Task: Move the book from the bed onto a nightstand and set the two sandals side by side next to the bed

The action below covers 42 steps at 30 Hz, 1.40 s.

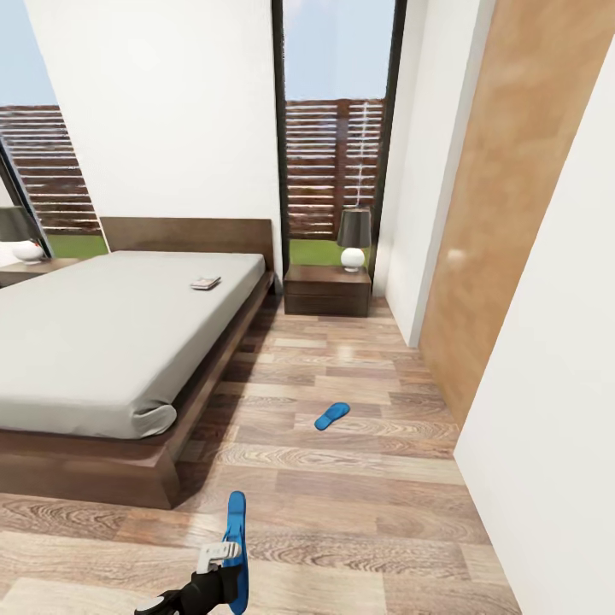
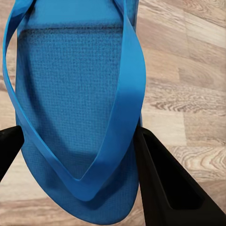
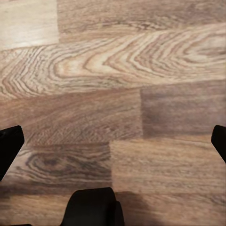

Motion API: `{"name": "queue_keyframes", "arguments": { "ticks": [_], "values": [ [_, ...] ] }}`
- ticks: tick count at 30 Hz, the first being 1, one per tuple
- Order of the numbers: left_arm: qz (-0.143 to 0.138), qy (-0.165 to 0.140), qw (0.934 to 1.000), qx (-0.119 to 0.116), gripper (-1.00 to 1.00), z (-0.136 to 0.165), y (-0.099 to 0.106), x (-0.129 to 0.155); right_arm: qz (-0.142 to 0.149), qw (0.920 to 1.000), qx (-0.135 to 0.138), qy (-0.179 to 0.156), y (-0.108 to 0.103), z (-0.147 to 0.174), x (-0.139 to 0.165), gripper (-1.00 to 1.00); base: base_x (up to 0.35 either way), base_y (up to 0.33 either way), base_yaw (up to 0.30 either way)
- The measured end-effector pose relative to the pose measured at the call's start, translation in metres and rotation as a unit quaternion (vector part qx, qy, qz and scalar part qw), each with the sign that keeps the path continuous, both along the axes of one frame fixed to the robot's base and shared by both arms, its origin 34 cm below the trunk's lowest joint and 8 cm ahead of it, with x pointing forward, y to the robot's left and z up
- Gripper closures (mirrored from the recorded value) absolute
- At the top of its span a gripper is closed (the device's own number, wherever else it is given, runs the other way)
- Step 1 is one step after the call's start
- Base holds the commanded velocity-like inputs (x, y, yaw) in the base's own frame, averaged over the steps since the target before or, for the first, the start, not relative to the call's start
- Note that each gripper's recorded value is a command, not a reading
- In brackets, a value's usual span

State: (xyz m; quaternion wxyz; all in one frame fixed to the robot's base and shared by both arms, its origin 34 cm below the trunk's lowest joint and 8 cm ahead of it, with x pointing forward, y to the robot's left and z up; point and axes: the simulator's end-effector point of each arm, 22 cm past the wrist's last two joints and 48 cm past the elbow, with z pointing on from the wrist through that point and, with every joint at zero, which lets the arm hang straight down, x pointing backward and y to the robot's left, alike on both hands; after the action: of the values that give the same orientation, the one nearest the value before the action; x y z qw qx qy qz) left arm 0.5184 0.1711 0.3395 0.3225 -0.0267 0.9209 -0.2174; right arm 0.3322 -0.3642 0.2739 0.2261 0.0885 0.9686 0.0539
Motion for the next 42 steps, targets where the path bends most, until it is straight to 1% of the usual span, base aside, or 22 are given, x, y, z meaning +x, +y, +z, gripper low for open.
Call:
{"name": "queue_keyframes", "arguments": {
  "ticks": [6, 9, 16, 30, 42],
  "values": [
    [0.0, 0.0, 1.0, 0.0, 1.0, 0.0, -0.0001, 0.0, -0.001, 1.0, -0.002, 0.0, -0.0037, 0.0006, 0.0002, -1.0, 0.0, 0.0, 0.0],
    [0.0, 0.0, 1.0, 0.0, 1.0, 0.0001, -0.0002, -0.0001, 0.0, 1.0, -0.001, 0.0, -0.0016, 0.0002, 0.0, -1.0, 0.104, -0.028, 0.0],
    [0.0, 0.0, 1.0, 0.0, 1.0, 0.0002, -0.0001, -0.0001, -0.001, 1.0, 0.0, 0.0, 0.0001, 0.0, -0.0003, -1.0, 0.266, -0.126, 0.0],
    [0.002, 0.0, 1.0, -0.001, 1.0, 0.0003, 0.0005, 0.0001, 0.0, 1.0, -0.001, 0.001, 0.0002, -0.0001, -0.0003, -1.0, 0.265, -0.203, 0.0],
    [0.002, 0.0, 1.0, 0.0, 1.0, 0.0002, 0.0018, 0.0002, 0.0, 1.0, -0.001, 0.001, 0.0006, -0.0002, -0.0003, -1.0, 0.294, -0.124, 0.0]
  ]
}}
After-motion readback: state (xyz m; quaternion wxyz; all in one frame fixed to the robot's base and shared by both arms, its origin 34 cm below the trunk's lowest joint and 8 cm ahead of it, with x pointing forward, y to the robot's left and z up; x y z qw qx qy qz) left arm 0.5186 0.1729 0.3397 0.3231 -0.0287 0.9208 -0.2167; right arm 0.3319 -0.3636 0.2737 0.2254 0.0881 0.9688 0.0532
